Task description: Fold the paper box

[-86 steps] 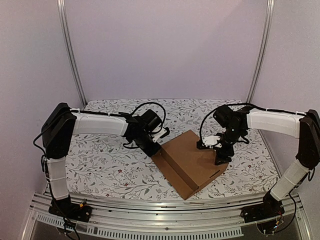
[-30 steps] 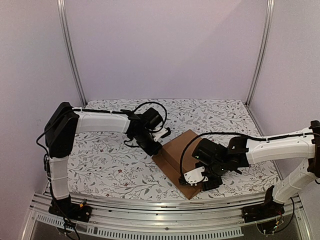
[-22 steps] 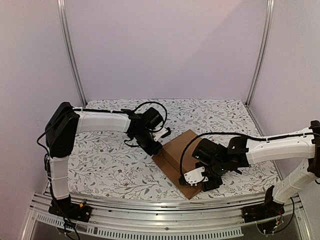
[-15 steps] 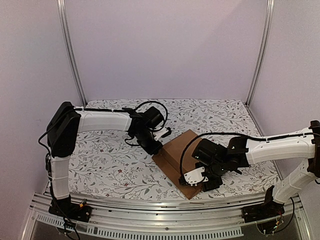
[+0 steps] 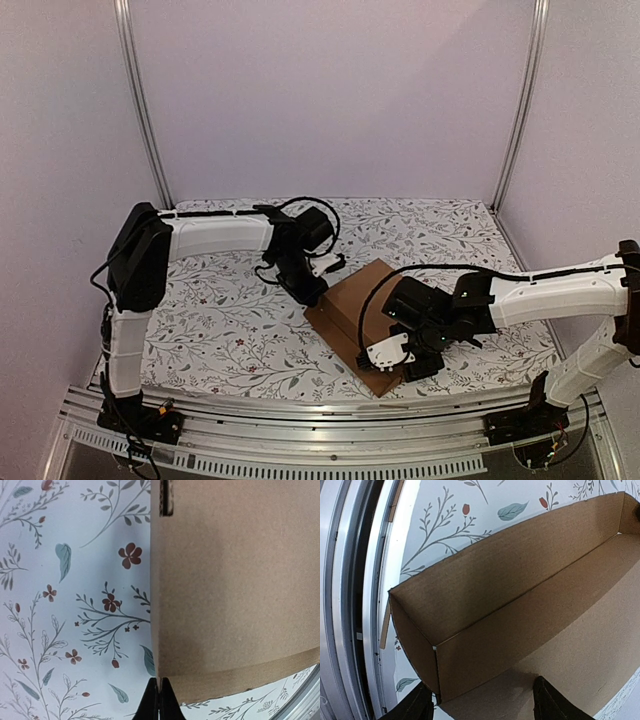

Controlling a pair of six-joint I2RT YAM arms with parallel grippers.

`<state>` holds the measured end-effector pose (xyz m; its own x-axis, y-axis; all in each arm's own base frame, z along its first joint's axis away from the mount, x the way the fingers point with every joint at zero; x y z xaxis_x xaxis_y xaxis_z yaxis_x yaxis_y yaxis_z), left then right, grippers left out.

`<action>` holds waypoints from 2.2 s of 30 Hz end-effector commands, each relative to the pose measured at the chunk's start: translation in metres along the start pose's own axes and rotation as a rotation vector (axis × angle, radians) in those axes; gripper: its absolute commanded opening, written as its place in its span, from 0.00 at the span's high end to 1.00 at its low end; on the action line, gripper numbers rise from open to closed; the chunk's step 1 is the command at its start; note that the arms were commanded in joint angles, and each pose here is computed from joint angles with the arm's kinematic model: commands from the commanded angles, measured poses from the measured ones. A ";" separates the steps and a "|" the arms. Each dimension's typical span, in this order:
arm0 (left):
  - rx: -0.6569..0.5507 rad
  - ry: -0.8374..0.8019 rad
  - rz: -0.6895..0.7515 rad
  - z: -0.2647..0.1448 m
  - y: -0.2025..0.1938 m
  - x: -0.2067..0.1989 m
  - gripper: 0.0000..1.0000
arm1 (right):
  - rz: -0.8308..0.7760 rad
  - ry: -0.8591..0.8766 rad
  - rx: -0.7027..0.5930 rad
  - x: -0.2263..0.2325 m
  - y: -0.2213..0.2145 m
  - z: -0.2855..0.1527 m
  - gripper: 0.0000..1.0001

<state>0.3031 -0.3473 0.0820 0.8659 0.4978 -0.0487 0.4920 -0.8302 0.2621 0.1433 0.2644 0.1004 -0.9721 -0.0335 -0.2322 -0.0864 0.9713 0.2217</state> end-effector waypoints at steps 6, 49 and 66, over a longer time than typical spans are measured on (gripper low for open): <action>0.100 -0.159 -0.054 0.003 -0.007 -0.009 1.00 | -0.008 0.103 0.039 0.018 -0.008 0.014 0.32; -0.522 0.186 -0.052 -0.041 -0.029 -0.011 0.57 | 0.016 0.069 0.032 0.013 -0.007 0.009 0.31; -0.512 0.190 -0.043 0.003 -0.037 -0.007 0.73 | 0.019 0.079 0.043 0.015 -0.009 0.011 0.31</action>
<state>0.2800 -0.3221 0.0733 0.7971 0.5969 0.0912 0.3814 -0.6147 0.6905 0.1430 0.2673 0.1011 -0.9741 -0.0222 -0.2248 -0.0773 0.9679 0.2392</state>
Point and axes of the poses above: each gripper's point midway between its finger pads, its own z axis out along the fingers, its own x axis along the line the jaws close on, y = z × x, the point moved 4 cm from there along -z, back along the fingers, and after that the axes turned 10 degrees about z, right-handed, at the moved point
